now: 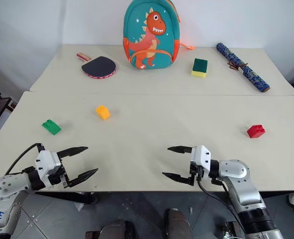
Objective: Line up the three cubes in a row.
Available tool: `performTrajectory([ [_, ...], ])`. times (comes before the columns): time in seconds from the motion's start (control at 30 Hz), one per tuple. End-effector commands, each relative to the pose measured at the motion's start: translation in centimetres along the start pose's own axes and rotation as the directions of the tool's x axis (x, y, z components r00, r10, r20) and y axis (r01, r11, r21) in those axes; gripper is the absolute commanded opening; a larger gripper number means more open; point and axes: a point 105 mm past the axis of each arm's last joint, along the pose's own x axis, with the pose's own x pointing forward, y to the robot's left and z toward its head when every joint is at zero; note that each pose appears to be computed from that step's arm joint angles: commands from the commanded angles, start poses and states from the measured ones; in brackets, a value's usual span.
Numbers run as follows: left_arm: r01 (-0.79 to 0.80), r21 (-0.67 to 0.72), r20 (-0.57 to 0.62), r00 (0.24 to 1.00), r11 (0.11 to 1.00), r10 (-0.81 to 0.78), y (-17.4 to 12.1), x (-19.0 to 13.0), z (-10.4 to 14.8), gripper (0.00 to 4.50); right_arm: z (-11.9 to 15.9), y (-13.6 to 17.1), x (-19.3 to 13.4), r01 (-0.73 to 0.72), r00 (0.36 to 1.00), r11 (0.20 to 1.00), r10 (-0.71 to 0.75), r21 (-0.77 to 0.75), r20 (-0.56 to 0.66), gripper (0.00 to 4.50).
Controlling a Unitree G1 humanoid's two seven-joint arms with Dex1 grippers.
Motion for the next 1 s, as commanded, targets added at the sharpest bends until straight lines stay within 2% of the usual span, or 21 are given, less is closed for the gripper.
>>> performTrajectory([
  [0.03, 0.002, 0.029, 0.002, 1.0, 1.0, -0.002, 0.2, -0.2, 0.7, 4.5, 1.3, -0.2, 0.3, 0.008, 0.999, 0.999, -0.006, -0.041, 0.041, 4.49],
  [0.17, -0.017, -0.038, 0.075, 0.997, 0.999, 0.02, 1.3, 0.2, 2.3, 4.5, 3.0, -1.9, -0.9, 0.142, 0.985, 0.989, -0.139, -0.03, 0.107, 4.49],
  [0.23, 0.008, -0.038, 0.123, 0.992, 0.999, -0.004, 1.2, 1.2, 3.6, 4.5, 4.6, -4.3, -3.9, 0.343, 0.931, 0.939, -0.336, -0.024, 0.143, 4.49],
  [0.3, 0.072, -0.03, 0.153, 0.986, 0.997, -0.067, 0.3, 2.4, 4.6, 4.5, 5.1, -5.7, -8.3, 0.535, 0.84, 0.844, -0.529, -0.027, 0.125, 4.49],
  [0.37, 0.122, -0.024, 0.172, 0.978, 0.992, -0.116, -0.5, 3.5, 5.2, 4.5, 4.3, -5.9, -12.3, 0.661, 0.75, 0.749, -0.66, -0.044, 0.048, 4.49],
  [0.43, 0.151, -0.02, 0.192, 0.971, 0.988, -0.144, -0.9, 4.3, 5.7, 4.5, 3.7, -5.8, -15.8, 0.776, 0.631, 0.63, -0.776, -0.026, 0.018, 4.49],
  [0.53, 0.15, 0.023, 0.215, 0.965, 0.988, -0.152, -0.8, 5.7, 6.3, 4.5, 1.4, -4.7, -20.9, 0.899, 0.438, 0.438, -0.898, 0.002, -0.055, 4.49],
  [0.6, 0.145, 0.044, 0.224, 0.963, 0.988, -0.151, -0.4, 6.6, 6.5, 4.5, -0.1, -4.0, -22.8, 0.936, 0.351, 0.352, -0.931, 0.013, -0.096, 4.49],
  [0.73, 0.243, 0.017, 0.241, 0.94, 0.97, -0.24, -0.9, 7.5, 7.1, 4.5, -2.0, -4.3, -22.8, 0.951, 0.308, 0.311, -0.94, 0.009, -0.149, 4.49],
  [0.8, 0.259, 0.025, 0.236, 0.937, 0.966, -0.257, -1.1, 7.7, 7.1, 4.5, -1.9, -5.9, -22.4, 0.956, 0.293, 0.292, -0.943, 0.033, -0.159, 4.49],
  [0.9, 0.259, 0.028, 0.232, 0.938, 0.965, -0.258, -1.1, 7.7, 7.1, 4.5, -1.7, -7.6, -22.0, 0.951, 0.306, 0.307, -0.933, 0.028, -0.19, 4.49],
  [1.0, 0.264, 0.021, 0.217, 0.94, 0.964, -0.262, -1.5, 7.4, 6.7, 4.5, -1.1, -11.3, -22.5, 0.963, 0.268, 0.269, -0.935, 0.029, -0.233, 4.49],
])
